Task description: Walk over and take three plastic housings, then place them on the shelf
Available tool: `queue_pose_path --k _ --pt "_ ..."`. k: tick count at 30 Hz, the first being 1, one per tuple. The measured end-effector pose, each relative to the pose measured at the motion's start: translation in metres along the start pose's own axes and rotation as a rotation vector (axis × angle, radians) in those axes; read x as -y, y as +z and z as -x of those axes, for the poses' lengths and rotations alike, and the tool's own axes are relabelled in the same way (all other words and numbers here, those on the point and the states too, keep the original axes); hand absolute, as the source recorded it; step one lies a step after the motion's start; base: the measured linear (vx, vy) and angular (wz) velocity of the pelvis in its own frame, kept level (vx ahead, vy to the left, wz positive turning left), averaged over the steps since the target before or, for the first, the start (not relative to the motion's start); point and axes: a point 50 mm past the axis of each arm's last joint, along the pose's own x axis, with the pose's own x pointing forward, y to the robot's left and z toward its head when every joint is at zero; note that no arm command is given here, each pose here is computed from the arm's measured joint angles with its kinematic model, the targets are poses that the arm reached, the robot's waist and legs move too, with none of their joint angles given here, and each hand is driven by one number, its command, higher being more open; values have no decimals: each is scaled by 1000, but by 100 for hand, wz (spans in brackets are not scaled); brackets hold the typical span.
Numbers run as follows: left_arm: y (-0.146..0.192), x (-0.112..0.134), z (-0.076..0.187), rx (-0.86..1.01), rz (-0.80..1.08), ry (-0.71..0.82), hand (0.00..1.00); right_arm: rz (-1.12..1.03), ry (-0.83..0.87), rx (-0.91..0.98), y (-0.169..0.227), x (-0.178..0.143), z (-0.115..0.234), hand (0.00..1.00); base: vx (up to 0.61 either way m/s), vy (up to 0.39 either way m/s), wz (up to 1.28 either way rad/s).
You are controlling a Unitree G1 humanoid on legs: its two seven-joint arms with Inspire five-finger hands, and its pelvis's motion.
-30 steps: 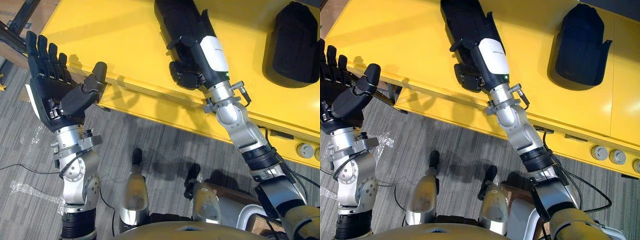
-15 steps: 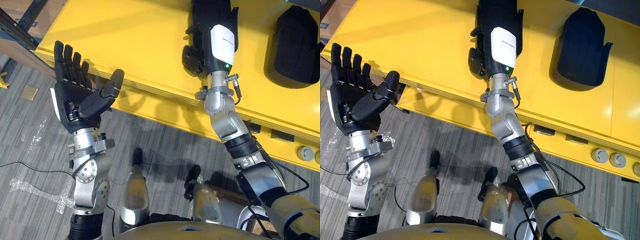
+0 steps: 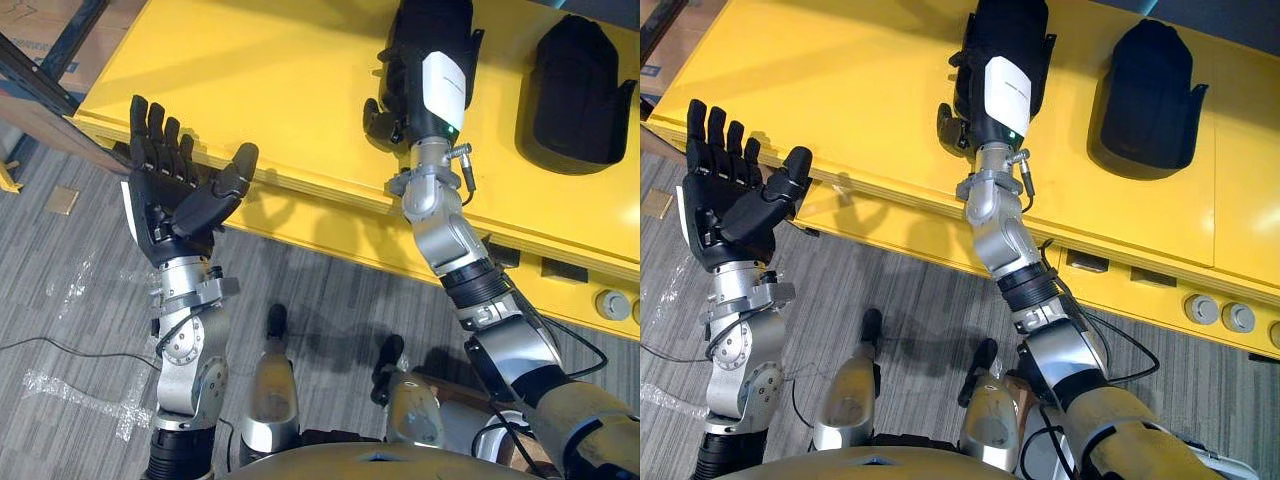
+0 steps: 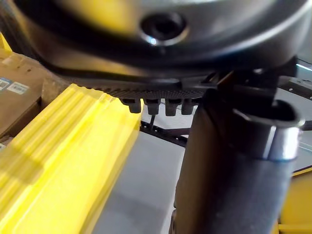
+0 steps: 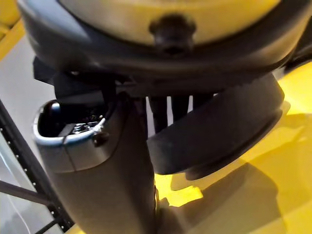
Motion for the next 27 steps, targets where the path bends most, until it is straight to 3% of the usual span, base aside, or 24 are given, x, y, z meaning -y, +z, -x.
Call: queue_pose_path --k 11,22,27 --pt "-7 15 4 -54 31 -60 100 -178 168 57 10 -9 55 100 29 -2 -15" --pt "-12 18 5 -105 52 -98 100 -313 89 364 53 23 69 100 3 1 -11" --pt "-15 21 7 -125 59 -114 100 -425 100 383 52 22 76 100 -3 2 -5"
